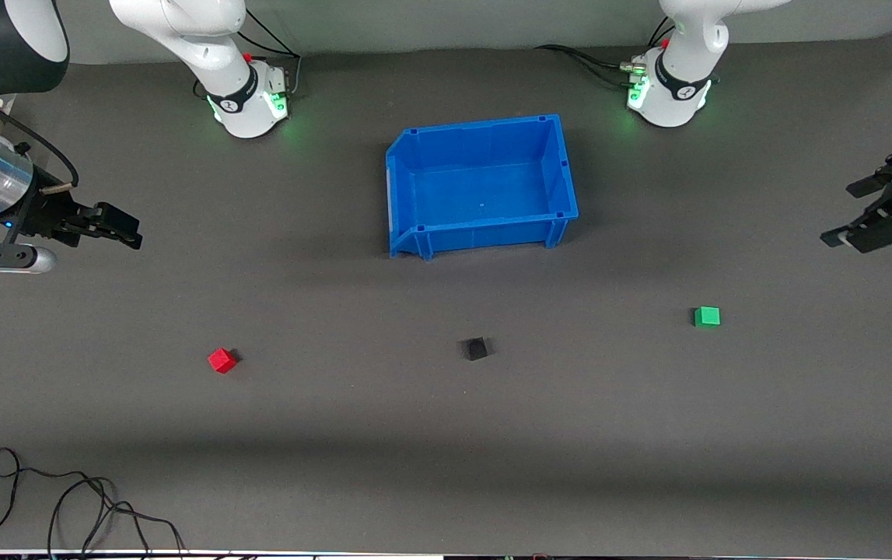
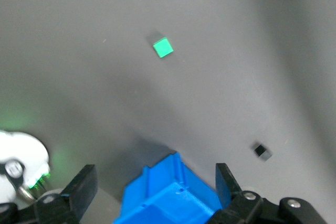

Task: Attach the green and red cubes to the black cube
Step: 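Reach the right gripper to the red cube while the left gripper reaches the green cube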

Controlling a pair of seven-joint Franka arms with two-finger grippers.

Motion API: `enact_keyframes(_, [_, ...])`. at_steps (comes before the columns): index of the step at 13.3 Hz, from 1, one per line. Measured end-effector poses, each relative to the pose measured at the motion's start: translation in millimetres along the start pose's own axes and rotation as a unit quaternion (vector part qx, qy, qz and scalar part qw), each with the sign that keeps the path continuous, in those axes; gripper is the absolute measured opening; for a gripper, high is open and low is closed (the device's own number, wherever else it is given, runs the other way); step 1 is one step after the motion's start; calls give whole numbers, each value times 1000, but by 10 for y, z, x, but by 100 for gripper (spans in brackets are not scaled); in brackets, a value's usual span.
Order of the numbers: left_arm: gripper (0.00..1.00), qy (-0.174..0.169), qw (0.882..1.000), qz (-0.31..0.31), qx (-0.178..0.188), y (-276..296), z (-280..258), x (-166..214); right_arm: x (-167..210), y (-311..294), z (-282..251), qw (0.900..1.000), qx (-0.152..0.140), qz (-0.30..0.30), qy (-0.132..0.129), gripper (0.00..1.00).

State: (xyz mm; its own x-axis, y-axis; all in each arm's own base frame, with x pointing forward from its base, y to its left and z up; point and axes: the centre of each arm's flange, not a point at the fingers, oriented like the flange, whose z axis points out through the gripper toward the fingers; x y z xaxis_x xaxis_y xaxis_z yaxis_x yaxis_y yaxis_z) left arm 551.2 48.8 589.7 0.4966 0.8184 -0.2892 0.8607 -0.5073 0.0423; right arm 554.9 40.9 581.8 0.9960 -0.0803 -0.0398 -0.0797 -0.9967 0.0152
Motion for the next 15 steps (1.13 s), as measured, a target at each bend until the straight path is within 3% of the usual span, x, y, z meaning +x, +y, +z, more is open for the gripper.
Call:
enact_keyframes(3, [100, -24, 991, -133, -1, -27, 229, 239, 19, 36, 26, 1000, 0, 4, -2, 100])
enact_keyframes(7, [100, -70, 963, -259, -27, -150, 653, 627, 175, 12, 168, 1000, 6, 2, 10, 100])
enact_keyframes(10, [100, -82, 953, -290, -39, -231, 1138, 796, 355, 60, 373, 1000, 14, 16, 15, 100])
enact_keyframes(15, [100, -113, 958, -257, -55, -346, 2092, 1078, 720, 250, 1066, 999, 33, 40, -12, 100])
